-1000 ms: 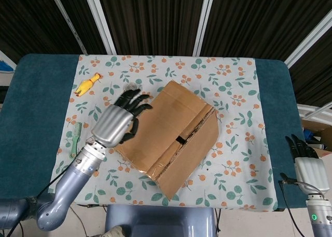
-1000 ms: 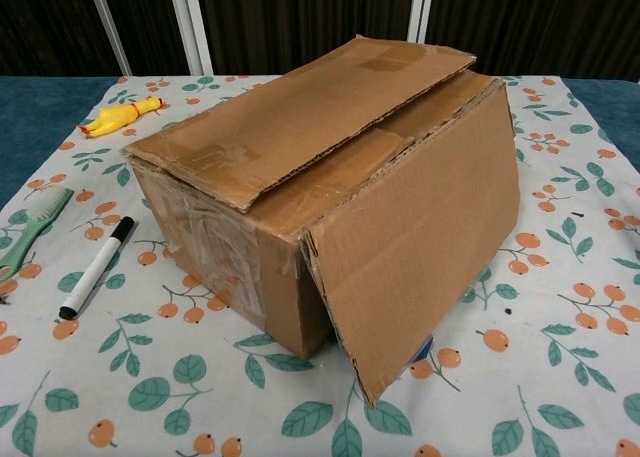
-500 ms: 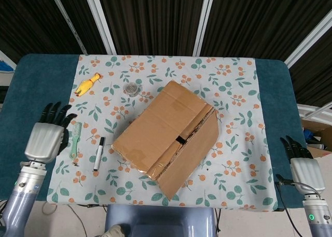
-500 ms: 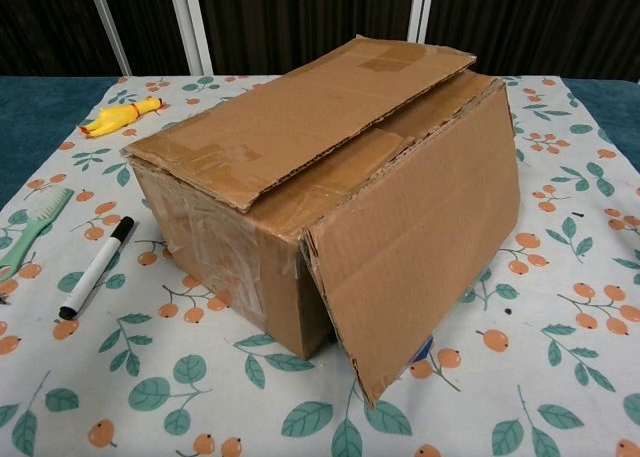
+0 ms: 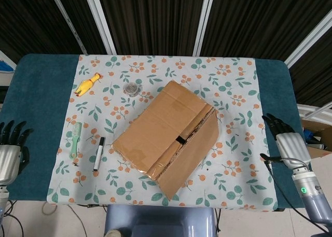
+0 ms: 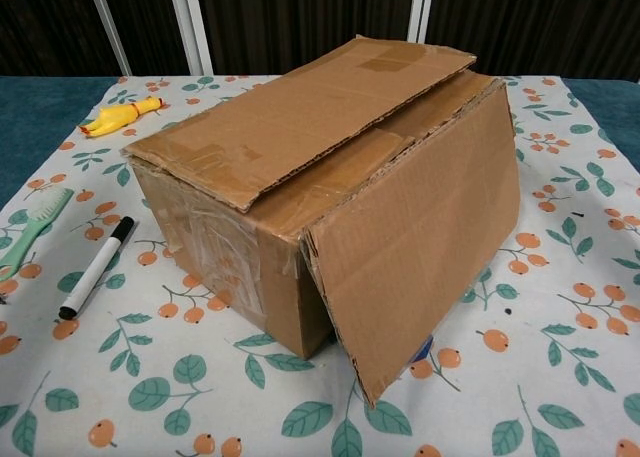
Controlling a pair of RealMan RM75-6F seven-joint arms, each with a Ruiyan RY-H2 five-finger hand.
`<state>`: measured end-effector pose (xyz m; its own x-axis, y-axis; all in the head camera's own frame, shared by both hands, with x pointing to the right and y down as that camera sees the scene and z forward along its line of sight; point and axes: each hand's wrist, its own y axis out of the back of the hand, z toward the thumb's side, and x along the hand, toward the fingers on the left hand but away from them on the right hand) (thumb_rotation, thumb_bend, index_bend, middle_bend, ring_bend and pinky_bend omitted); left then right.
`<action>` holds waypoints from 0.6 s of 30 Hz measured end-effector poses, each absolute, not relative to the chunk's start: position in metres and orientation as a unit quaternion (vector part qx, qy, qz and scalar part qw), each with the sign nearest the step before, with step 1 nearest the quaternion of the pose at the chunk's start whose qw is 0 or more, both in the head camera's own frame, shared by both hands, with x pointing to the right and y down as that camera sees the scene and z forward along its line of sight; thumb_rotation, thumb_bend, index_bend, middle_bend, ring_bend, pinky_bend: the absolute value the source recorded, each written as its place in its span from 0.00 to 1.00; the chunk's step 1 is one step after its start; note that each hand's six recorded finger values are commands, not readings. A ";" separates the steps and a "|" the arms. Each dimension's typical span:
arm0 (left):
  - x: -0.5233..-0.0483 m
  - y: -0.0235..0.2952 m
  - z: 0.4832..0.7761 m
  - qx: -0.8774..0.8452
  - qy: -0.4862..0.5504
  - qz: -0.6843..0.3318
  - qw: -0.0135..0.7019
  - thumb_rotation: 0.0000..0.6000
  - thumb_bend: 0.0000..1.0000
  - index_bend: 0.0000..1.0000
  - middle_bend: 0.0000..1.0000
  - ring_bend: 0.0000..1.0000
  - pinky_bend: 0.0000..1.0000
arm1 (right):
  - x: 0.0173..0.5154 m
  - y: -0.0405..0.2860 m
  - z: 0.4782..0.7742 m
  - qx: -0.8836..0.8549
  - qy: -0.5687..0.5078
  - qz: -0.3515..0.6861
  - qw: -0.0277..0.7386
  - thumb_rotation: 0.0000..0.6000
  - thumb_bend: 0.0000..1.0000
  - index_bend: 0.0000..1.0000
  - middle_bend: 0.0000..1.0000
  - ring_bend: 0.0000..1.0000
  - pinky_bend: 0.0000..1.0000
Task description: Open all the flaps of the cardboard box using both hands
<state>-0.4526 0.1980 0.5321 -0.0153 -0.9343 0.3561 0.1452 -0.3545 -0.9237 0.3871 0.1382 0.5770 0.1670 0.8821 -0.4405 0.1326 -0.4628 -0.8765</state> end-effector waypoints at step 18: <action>-0.462 0.210 0.544 -0.574 0.390 -0.579 0.427 1.00 0.64 0.22 0.10 0.02 0.01 | 0.289 0.091 0.591 -0.738 -0.339 0.440 0.384 1.00 0.00 0.00 0.09 0.13 0.21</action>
<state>-0.4617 0.2103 0.5438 0.0249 -0.9431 0.3316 0.0461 -0.3302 -0.9428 0.2894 0.0912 0.5909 0.3838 0.8375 -0.3890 0.1620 -0.4757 -0.8645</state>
